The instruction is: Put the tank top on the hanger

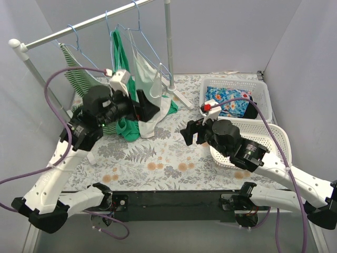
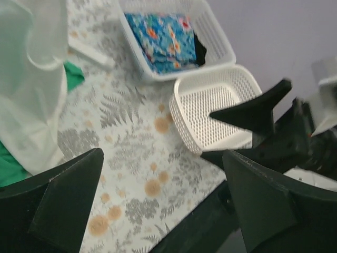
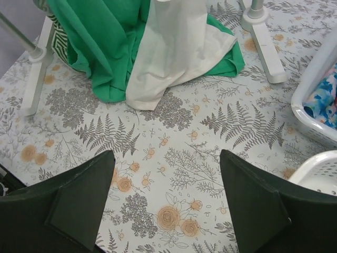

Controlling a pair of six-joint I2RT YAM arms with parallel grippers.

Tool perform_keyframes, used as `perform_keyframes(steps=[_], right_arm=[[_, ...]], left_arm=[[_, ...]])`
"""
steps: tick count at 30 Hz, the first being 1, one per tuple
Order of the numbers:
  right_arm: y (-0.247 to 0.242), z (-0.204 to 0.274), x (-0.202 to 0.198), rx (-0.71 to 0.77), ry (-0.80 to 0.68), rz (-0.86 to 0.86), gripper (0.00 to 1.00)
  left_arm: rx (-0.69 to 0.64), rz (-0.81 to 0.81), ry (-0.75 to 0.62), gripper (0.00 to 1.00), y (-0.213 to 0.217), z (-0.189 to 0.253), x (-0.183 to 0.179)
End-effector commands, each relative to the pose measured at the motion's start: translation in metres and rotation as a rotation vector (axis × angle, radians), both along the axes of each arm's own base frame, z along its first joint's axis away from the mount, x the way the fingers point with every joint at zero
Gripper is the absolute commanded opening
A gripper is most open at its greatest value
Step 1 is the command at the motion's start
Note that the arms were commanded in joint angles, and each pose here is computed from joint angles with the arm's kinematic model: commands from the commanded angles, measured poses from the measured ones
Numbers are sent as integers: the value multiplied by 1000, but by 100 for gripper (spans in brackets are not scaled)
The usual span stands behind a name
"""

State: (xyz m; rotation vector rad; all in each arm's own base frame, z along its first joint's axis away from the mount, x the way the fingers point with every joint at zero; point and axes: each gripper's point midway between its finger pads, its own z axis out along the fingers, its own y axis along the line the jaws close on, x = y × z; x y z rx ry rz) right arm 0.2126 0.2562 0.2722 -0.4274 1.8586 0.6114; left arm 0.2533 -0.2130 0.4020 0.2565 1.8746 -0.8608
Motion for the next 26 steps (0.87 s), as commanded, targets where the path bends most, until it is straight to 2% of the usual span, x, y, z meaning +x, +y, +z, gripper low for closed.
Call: perform_keyframes(steps=[1,2,4,5,7,12,18,26], right_arm=[[-15,-1,8,47,-13,-109,89],[-16,-5,8,48,-4,-117,89],[-18,-19,6,46,26,-130,89],[-19,-23,5,46,35,-132,90],[-20,-36,4,43,62,-145,90],[-24,-55,2,37,95,-166,90],[-32,-59,1,42,93,-192,91],[-39,-66,2,33,88,-219,91]], left_arm=[[-59,-67,74,98,-26,-44,-32],[-59,-54,116,98,-31,-74,-36],[-77,-29,119,98,-40,-93,-43],[-62,-2,170,98,-39,-125,-47],[-66,-2,183,98,-44,-145,-51],[45,99,294,98,-42,-202,-40],[56,98,275,98,-42,-211,-40],[-30,134,200,98,-37,-187,-35]])
